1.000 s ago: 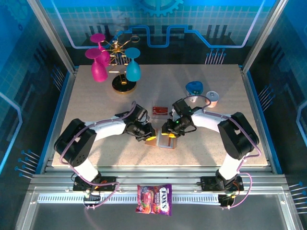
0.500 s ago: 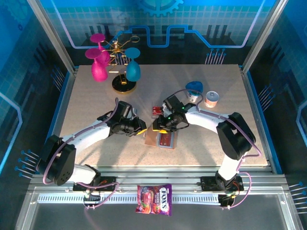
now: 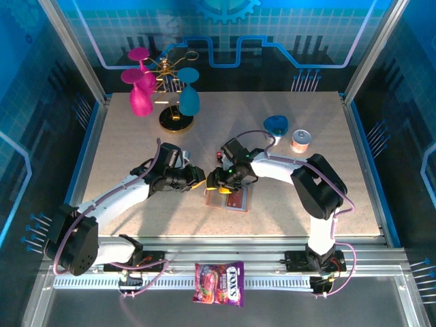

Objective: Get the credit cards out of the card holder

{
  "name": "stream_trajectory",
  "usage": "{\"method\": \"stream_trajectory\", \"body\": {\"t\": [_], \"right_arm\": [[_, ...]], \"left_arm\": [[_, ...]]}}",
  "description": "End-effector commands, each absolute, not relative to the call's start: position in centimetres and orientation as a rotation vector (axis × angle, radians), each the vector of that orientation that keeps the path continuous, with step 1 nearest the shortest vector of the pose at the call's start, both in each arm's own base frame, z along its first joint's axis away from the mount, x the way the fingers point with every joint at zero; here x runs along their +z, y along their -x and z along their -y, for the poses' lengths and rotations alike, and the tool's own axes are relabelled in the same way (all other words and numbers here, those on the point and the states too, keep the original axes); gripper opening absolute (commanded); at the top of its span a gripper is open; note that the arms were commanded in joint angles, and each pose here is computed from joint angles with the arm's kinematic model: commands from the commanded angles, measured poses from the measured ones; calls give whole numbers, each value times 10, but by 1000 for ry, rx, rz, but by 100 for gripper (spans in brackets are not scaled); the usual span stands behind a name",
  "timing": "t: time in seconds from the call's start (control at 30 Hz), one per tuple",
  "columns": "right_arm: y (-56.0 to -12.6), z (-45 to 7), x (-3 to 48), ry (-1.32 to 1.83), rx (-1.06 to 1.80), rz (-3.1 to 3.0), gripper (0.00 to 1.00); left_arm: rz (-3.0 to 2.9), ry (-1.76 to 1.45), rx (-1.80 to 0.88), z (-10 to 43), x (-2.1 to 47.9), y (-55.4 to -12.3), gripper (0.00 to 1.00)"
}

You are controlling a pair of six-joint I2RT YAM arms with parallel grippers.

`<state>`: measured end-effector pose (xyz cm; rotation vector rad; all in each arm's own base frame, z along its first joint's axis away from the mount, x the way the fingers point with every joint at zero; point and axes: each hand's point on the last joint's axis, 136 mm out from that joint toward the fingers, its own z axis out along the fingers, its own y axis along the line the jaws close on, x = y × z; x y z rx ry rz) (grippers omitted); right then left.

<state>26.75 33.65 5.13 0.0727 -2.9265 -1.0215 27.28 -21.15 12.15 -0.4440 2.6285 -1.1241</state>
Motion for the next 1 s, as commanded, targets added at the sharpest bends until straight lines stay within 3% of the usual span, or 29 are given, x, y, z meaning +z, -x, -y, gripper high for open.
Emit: {"method": "stream_trajectory", "body": {"t": [0.0, 0.33, 0.97], "right_arm": [[-270, -343, 63, -85, -1081, 2916, 58], [-272, -298, 80, 11, -1119, 2975, 56], [-247, -206, 57, 262, -1028, 3029, 50]], "left_arm": [[-2638, 413, -1131, 211, 121, -271, 28], [-2687, 370, -1147, 232, 117, -278, 27], [-2894, 257, -1283, 321, 69, -272, 34]]}}
